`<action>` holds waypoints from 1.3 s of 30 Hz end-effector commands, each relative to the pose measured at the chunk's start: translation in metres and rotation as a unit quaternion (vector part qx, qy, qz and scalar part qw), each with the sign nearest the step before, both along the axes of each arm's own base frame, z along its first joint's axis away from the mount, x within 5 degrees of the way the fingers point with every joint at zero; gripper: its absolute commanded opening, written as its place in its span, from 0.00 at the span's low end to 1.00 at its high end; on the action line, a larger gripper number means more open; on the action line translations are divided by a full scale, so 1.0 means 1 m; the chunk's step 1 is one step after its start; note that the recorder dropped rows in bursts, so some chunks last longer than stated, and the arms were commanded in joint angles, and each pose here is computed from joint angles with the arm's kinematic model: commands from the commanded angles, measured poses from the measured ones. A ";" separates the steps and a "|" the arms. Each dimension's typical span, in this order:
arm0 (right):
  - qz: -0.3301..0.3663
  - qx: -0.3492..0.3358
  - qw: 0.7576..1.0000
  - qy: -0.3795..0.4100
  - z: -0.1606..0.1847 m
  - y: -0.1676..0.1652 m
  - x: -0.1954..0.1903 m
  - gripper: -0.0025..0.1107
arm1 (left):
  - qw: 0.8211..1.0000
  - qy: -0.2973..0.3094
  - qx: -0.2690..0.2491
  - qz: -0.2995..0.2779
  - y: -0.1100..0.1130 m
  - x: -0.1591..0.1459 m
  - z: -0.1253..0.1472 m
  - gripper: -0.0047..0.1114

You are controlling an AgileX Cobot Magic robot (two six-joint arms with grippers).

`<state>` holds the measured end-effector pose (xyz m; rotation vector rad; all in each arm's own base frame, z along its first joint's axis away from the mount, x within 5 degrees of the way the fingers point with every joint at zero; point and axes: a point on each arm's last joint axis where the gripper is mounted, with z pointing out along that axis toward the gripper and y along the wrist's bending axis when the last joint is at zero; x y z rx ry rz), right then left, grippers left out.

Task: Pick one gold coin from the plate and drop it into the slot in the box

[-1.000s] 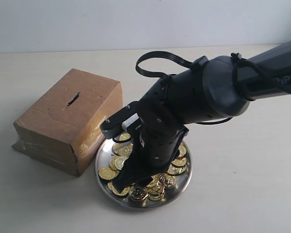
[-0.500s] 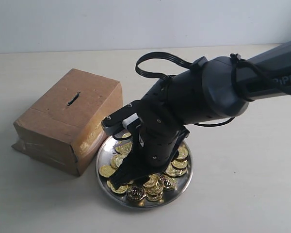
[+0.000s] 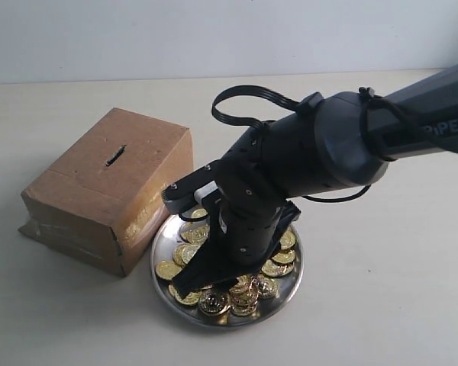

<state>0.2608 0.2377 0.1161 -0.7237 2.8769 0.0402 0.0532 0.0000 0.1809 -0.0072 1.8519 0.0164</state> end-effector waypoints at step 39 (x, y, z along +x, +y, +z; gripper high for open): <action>0.135 -0.004 0.990 -0.043 0.057 -0.006 -0.004 0.03 | 1.000 -0.008 -0.003 -0.001 0.000 0.000 0.001 0.04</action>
